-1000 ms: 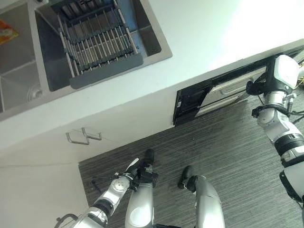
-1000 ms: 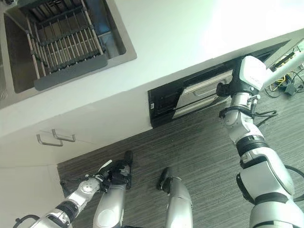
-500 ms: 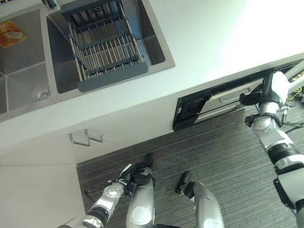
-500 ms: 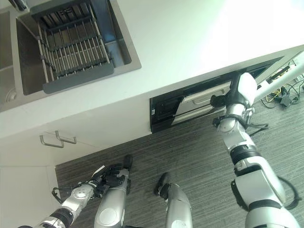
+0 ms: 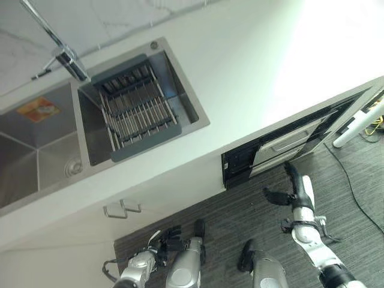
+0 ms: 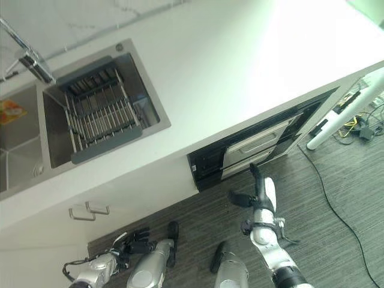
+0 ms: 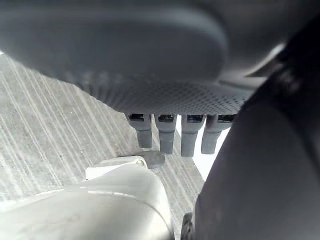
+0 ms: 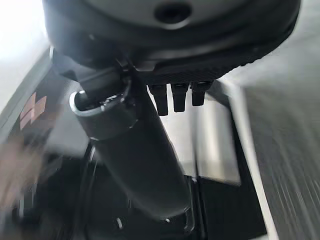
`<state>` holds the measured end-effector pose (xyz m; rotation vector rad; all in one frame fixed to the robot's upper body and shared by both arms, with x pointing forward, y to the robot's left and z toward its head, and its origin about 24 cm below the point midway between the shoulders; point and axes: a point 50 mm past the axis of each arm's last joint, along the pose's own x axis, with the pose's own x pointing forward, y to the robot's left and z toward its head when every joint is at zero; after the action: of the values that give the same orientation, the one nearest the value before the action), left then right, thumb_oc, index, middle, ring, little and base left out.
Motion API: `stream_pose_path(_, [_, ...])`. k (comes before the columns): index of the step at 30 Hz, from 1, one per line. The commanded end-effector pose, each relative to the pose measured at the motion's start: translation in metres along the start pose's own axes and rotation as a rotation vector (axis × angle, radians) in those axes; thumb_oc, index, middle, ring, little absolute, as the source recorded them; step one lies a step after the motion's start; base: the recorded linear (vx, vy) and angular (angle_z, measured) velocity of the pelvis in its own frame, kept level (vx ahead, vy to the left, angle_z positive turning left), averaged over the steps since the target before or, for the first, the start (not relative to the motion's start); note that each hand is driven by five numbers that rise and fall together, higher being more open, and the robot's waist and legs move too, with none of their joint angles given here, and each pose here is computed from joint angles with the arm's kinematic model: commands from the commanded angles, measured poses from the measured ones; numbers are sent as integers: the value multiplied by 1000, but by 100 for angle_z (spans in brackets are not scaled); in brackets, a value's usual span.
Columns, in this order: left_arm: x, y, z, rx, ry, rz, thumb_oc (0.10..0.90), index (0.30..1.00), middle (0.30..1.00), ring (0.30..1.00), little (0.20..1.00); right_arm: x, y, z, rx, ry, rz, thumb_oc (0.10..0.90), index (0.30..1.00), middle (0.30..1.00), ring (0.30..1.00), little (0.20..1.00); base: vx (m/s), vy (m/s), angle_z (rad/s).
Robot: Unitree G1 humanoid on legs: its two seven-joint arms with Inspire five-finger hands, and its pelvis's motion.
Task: Place the dishes in the dishwasher.
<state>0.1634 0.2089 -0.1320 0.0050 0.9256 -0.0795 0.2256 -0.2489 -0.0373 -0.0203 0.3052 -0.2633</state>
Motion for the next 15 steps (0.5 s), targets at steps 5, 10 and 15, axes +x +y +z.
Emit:
stream_pose_path(5, [-3, 4, -6, -1, 25, -15, 800, 900, 900, 900, 900, 3, 6, 0, 243, -3, 173, 800, 900, 900, 900, 900, -5, -17, -5])
stream_pose_path(10, [-3, 3, -10, 12, 46, -31, 800, 900, 900, 900, 900, -2, -6, -26, 152, 125, 106, 800, 900, 900, 900, 900, -9, -16, -5])
stream_pose_path(15, [-2, 0, -19, 31, 122, -51, 800, 900, 900, 900, 900, -20, -14, -75, 23, 377, 103, 800, 900, 900, 900, 900, -59, -24, 3])
